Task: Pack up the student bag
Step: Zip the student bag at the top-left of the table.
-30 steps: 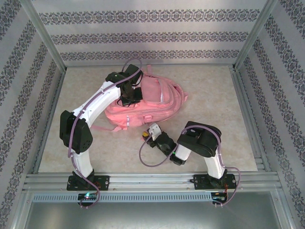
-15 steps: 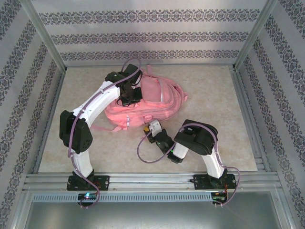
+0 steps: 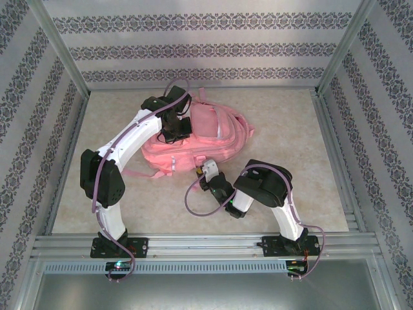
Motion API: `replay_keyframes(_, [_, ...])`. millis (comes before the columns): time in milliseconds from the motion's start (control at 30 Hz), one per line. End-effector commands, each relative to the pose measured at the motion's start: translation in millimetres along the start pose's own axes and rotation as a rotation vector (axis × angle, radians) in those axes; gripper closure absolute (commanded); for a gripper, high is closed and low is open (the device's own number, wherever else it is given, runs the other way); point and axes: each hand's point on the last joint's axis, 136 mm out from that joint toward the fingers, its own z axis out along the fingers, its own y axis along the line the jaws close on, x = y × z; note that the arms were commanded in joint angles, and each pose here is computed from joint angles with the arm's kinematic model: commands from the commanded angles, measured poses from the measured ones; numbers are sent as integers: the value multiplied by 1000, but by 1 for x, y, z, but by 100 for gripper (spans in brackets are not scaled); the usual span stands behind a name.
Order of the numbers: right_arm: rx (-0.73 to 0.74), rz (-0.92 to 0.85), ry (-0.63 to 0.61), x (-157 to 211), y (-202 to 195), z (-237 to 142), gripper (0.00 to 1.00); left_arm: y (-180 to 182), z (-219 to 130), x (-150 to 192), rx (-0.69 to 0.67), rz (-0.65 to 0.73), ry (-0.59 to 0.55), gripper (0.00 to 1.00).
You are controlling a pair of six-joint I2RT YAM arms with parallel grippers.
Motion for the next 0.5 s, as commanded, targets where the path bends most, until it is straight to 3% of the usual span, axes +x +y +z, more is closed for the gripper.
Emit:
replay_keyframes(0, [-15, 33, -23, -5, 1, 7, 77, -18, -16, -16, 99, -9, -67, 100])
replay_keyframes(167, [-32, 44, -15, -3, 1, 5, 98, -12, -13, -18, 72, 1, -76, 100])
replay_keyframes(467, [10, 24, 8, 1, -21, -18, 100, 18, -6, -25, -78, 47, -112, 100])
